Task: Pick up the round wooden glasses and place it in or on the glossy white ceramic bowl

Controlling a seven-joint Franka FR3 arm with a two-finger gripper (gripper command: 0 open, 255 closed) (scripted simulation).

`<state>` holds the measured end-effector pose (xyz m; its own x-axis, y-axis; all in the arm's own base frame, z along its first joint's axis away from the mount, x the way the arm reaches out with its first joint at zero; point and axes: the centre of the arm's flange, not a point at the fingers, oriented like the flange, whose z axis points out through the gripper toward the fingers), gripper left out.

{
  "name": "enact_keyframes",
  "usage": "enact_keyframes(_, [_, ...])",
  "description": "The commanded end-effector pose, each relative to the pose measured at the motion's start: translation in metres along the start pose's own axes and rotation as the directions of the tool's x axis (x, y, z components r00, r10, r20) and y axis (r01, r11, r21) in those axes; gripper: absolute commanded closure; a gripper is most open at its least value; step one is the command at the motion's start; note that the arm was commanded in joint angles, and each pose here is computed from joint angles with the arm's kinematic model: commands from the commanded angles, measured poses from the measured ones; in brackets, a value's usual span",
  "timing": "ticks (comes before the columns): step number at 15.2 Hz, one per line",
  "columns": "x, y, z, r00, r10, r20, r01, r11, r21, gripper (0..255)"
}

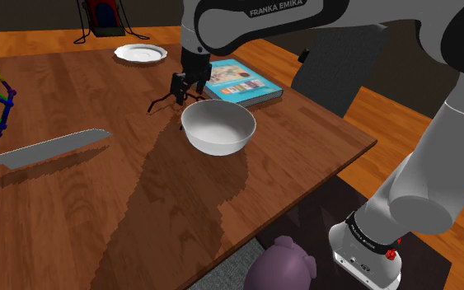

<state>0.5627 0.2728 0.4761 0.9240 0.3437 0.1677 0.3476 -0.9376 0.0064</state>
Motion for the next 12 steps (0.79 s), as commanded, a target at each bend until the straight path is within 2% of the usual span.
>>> enact_keyframes(1, [0.0, 0.0, 0.0001, 1.0, 0.0, 0.0, 0.0, 1.0, 0.0, 0])
enact_keyframes(2, [0.0, 0.0, 0.0, 1.0, 0.0, 0.0, 0.0, 1.0, 0.0, 0])
enact_keyframes(3, [0.0, 0.0, 0.0, 1.0, 0.0, 0.0, 0.0, 1.0, 0.0, 255])
enact_keyframes(12, [0.0, 0.0, 0.0001, 1.0, 0.0, 0.0, 0.0, 1.0, 0.0, 255])
